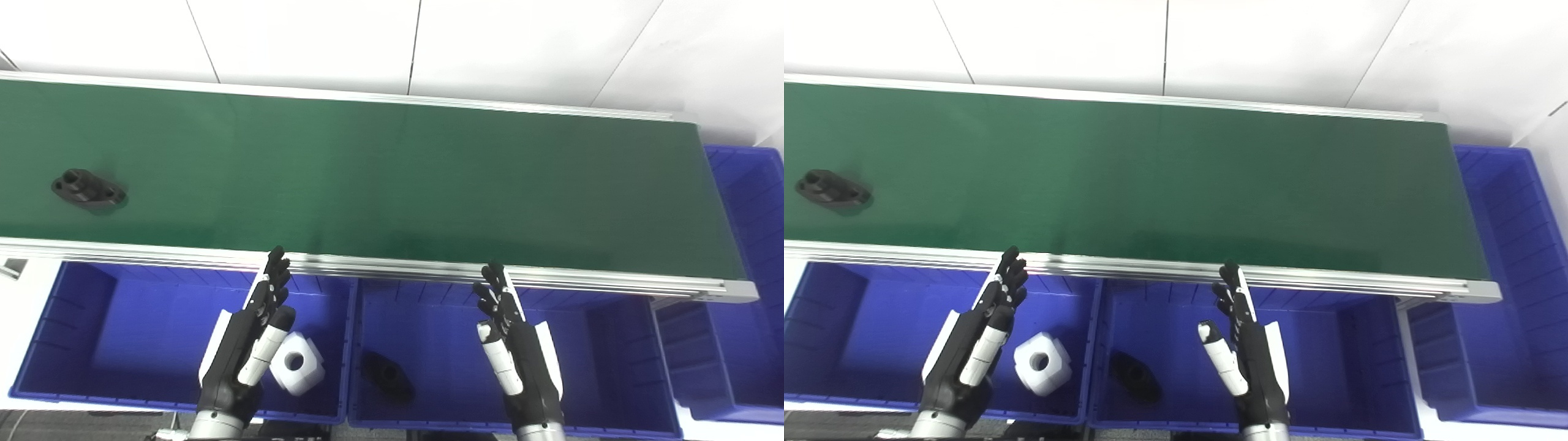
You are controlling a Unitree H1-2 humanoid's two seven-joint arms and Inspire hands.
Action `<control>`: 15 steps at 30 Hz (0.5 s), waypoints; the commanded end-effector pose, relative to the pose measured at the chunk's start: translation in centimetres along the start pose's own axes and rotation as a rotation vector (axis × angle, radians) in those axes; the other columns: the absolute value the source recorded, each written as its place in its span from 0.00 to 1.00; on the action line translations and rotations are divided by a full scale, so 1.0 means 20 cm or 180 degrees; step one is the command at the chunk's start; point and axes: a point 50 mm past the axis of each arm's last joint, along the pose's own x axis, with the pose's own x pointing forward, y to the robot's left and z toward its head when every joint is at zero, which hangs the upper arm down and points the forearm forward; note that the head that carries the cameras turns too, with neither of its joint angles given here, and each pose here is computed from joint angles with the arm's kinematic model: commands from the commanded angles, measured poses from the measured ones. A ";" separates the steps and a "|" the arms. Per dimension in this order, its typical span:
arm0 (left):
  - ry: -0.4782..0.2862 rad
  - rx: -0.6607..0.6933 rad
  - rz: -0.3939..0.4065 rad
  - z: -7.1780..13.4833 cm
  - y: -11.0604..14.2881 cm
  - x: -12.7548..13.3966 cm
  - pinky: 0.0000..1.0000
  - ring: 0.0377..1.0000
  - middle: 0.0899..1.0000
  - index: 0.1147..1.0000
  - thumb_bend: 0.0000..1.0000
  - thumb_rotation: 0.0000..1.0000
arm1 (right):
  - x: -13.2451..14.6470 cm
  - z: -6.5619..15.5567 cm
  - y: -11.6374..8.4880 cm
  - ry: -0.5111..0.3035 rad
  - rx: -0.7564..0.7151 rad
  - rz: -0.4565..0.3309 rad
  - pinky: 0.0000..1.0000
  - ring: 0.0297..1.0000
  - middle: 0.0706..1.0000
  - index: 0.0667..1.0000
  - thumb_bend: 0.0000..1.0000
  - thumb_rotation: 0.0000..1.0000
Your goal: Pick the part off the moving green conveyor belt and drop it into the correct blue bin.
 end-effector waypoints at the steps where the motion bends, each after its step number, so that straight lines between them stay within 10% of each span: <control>1: -0.0087 -0.0013 0.0001 0.02 0.00 -0.02 1.00 1.00 1.00 1.00 0.71 0.84 | -0.01 0.06 0.00 -0.0182 0.0038 0.0012 0.92 0.92 0.96 0.99 0.94 0.90; 15: -0.0082 0.0003 0.0017 0.02 0.00 -0.02 1.00 1.00 1.00 1.00 0.72 0.84 | 0.00 0.05 0.00 -0.0178 0.0027 0.0016 0.91 0.92 0.96 0.98 0.94 0.89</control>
